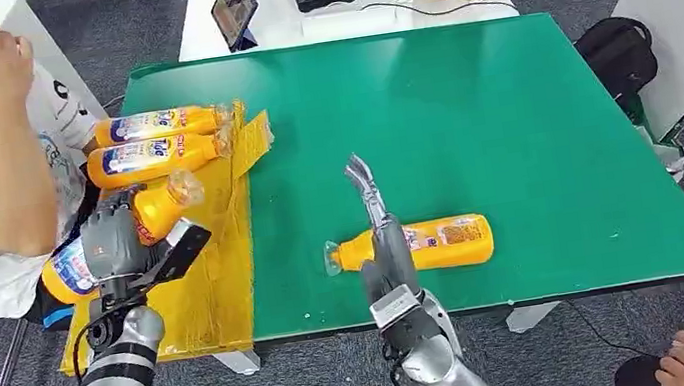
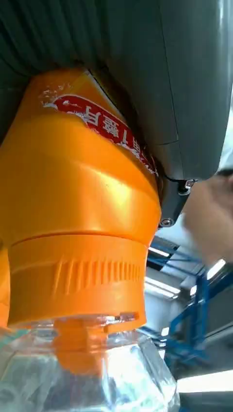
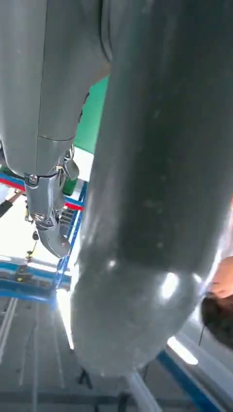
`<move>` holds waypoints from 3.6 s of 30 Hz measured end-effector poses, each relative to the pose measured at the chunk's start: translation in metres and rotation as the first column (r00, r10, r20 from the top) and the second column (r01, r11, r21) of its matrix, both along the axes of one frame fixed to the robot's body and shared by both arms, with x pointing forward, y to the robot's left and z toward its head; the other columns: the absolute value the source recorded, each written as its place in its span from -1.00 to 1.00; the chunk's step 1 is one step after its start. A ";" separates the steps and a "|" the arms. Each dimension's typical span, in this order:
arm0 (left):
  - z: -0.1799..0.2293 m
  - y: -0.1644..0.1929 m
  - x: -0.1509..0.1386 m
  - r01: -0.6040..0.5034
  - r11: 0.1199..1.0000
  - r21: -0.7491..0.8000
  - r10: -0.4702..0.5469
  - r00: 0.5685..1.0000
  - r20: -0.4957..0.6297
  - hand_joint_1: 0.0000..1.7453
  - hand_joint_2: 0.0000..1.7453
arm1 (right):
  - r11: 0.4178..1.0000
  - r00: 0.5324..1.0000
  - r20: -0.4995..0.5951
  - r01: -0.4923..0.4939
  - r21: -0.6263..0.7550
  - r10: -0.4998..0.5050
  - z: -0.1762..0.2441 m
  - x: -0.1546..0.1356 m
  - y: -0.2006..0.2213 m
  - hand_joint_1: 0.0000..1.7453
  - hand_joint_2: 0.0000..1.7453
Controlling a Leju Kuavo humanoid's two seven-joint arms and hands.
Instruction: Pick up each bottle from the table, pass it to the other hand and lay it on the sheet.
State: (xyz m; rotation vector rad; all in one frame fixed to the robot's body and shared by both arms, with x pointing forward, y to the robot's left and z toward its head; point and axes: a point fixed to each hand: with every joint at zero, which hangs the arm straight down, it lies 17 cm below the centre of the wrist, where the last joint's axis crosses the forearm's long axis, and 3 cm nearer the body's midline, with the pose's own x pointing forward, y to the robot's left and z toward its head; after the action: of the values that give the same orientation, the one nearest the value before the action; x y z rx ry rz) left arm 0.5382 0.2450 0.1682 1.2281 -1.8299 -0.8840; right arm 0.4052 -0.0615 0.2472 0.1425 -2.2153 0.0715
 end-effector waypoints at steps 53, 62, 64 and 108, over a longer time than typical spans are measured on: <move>-0.091 -0.063 0.008 0.126 0.668 -0.733 -0.577 0.710 -0.403 -1.00 -1.00 | 1.000 0.997 -0.082 0.003 0.008 -0.002 -0.015 0.011 0.006 -1.00 -1.00; -0.022 0.012 0.013 0.082 0.423 -0.903 -0.202 0.979 -0.005 -1.00 1.00 | 0.993 0.988 -0.153 -0.051 -0.106 0.035 -0.038 0.014 0.022 -1.00 1.00; -0.006 0.033 0.005 0.101 0.362 -0.927 -0.107 0.992 0.066 -1.00 1.00 | 0.987 0.983 -0.179 -0.069 -0.146 0.042 -0.048 0.017 0.025 -1.00 1.00; 0.017 -0.039 -0.077 0.255 0.538 -0.804 -0.174 0.966 0.190 -1.00 1.00 | 0.417 0.857 -0.480 -0.373 -0.829 -0.188 -0.215 0.073 -0.137 -1.00 1.00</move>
State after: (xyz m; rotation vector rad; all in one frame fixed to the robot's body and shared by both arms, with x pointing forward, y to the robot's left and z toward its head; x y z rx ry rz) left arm 0.4612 0.2062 0.1849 0.4240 -2.1039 0.0125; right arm 0.4781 -0.1988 0.0323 -0.3067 -1.3354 1.1816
